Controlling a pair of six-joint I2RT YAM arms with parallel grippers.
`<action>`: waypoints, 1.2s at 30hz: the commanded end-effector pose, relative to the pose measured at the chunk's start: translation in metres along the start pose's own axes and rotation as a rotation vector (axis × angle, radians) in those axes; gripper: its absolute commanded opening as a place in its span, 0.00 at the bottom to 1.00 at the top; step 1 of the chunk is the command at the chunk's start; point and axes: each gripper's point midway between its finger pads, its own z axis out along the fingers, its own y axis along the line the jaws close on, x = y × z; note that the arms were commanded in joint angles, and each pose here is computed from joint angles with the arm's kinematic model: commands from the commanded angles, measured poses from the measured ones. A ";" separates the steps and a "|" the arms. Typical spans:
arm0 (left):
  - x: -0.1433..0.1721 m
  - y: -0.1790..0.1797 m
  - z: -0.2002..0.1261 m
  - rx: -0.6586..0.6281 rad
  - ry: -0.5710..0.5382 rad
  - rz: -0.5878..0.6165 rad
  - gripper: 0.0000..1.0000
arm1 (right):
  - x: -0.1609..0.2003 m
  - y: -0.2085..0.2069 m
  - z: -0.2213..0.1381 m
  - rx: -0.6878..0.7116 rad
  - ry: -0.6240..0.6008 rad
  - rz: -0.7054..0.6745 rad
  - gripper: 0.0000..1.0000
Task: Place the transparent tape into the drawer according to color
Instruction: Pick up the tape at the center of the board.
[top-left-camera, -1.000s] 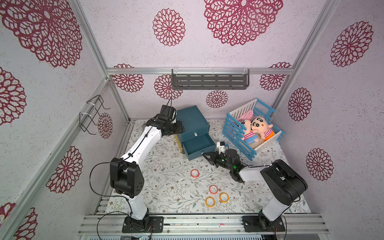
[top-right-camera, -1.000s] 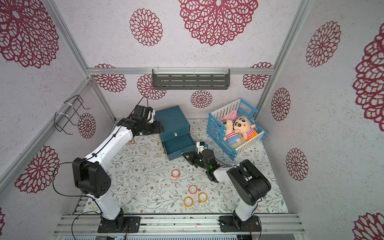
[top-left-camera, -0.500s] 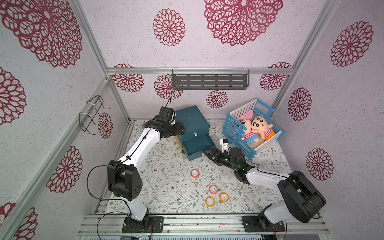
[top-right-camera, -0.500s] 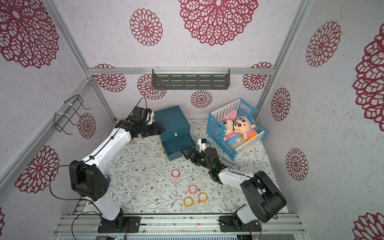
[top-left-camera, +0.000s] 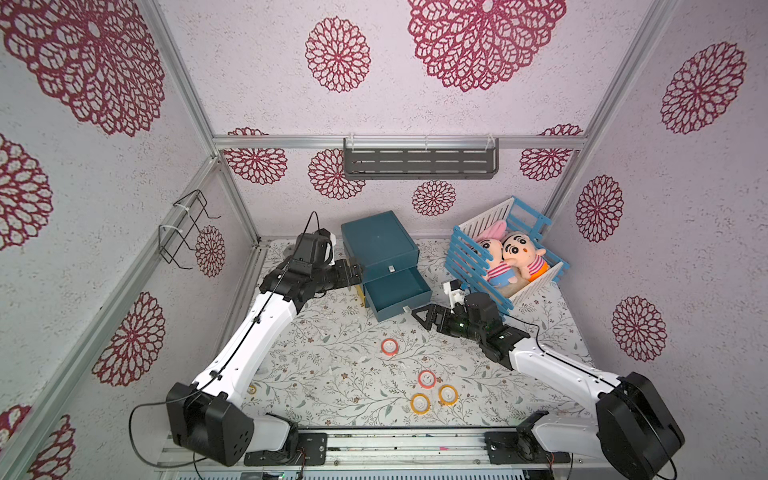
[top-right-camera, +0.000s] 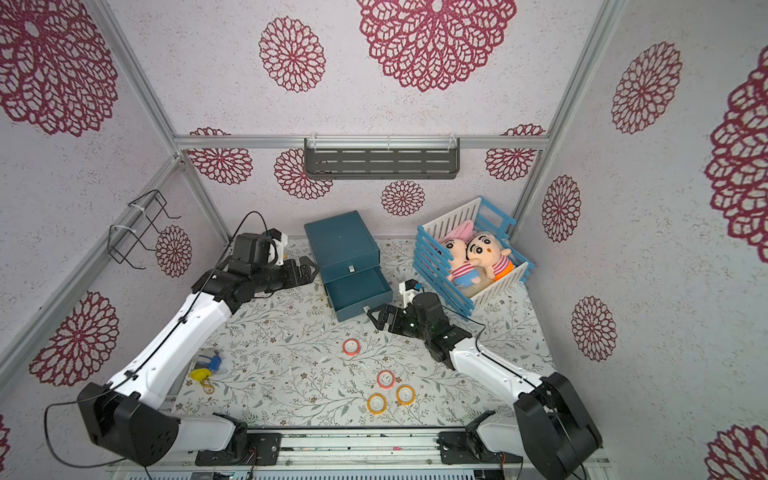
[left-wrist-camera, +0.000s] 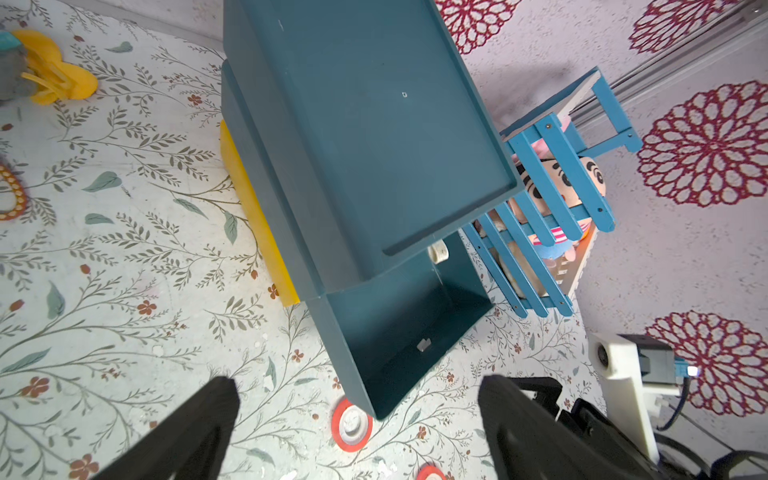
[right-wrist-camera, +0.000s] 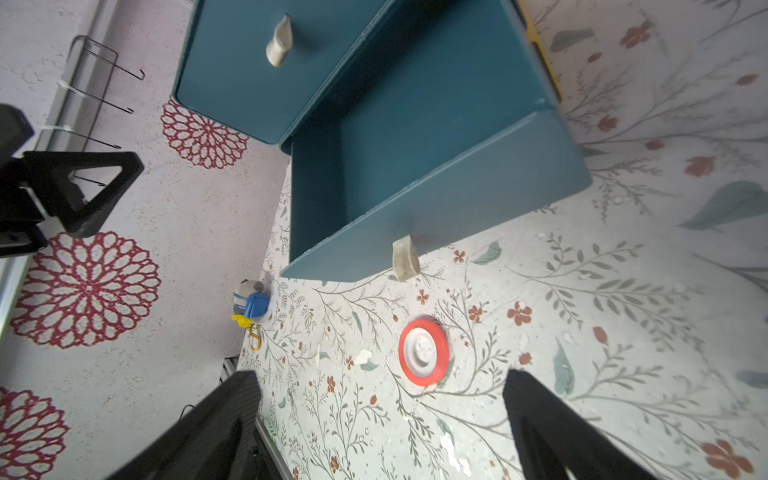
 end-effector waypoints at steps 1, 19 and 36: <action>0.017 -0.006 -0.004 0.032 0.008 -0.017 0.97 | 0.004 -0.006 -0.015 0.077 0.051 -0.108 0.99; 0.119 0.022 0.018 0.001 0.209 -0.041 0.97 | 0.074 -0.047 -0.041 0.354 0.374 -0.287 0.91; 0.154 0.038 0.023 -0.012 0.258 -0.065 0.97 | 0.137 -0.057 -0.019 0.485 0.585 -0.444 0.67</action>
